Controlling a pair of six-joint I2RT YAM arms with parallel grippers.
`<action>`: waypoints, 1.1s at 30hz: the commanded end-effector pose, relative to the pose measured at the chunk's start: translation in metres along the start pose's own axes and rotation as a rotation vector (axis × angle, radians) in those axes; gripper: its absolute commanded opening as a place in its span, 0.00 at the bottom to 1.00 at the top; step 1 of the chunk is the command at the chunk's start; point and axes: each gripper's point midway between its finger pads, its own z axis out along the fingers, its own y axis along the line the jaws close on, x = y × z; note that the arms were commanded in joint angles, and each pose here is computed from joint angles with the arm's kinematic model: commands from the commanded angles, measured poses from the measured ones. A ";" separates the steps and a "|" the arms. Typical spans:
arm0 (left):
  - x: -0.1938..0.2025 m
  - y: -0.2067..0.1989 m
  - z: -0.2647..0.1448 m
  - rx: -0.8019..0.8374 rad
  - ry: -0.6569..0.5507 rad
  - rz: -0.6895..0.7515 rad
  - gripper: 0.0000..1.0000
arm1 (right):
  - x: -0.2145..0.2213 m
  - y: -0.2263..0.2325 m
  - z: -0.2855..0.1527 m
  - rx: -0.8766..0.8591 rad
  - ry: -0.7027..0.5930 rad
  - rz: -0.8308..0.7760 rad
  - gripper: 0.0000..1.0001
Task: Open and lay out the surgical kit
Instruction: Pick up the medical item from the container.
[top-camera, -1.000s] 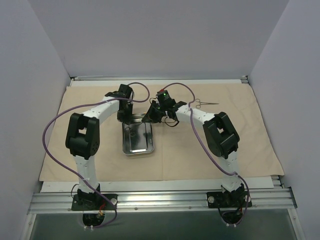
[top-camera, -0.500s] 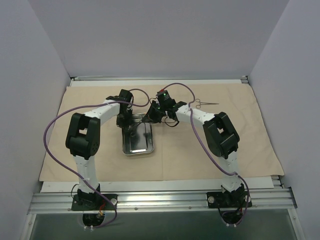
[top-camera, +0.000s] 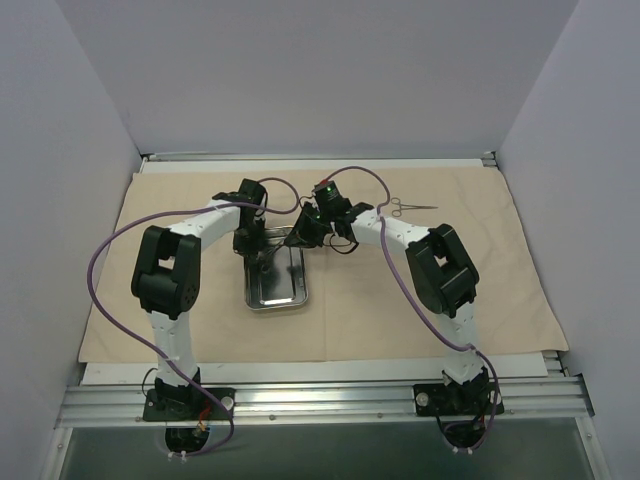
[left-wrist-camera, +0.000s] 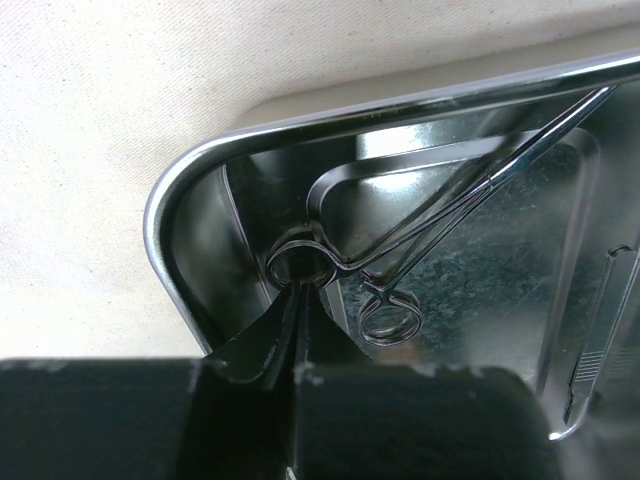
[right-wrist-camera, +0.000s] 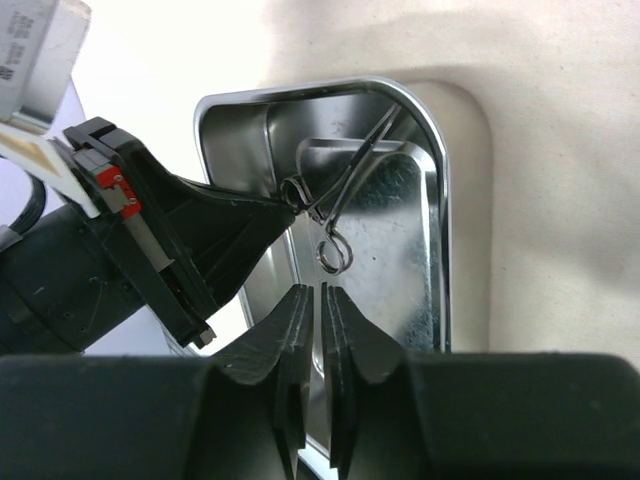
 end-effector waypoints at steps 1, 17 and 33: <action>0.000 -0.001 0.003 0.004 -0.009 -0.008 0.02 | -0.004 0.003 0.003 0.020 -0.001 -0.020 0.13; 0.001 -0.004 0.004 0.018 -0.013 -0.013 0.02 | -0.010 0.010 0.027 0.089 -0.034 0.064 0.23; 0.003 -0.007 0.006 0.043 -0.014 -0.013 0.02 | -0.007 -0.003 0.051 0.153 -0.084 0.181 0.31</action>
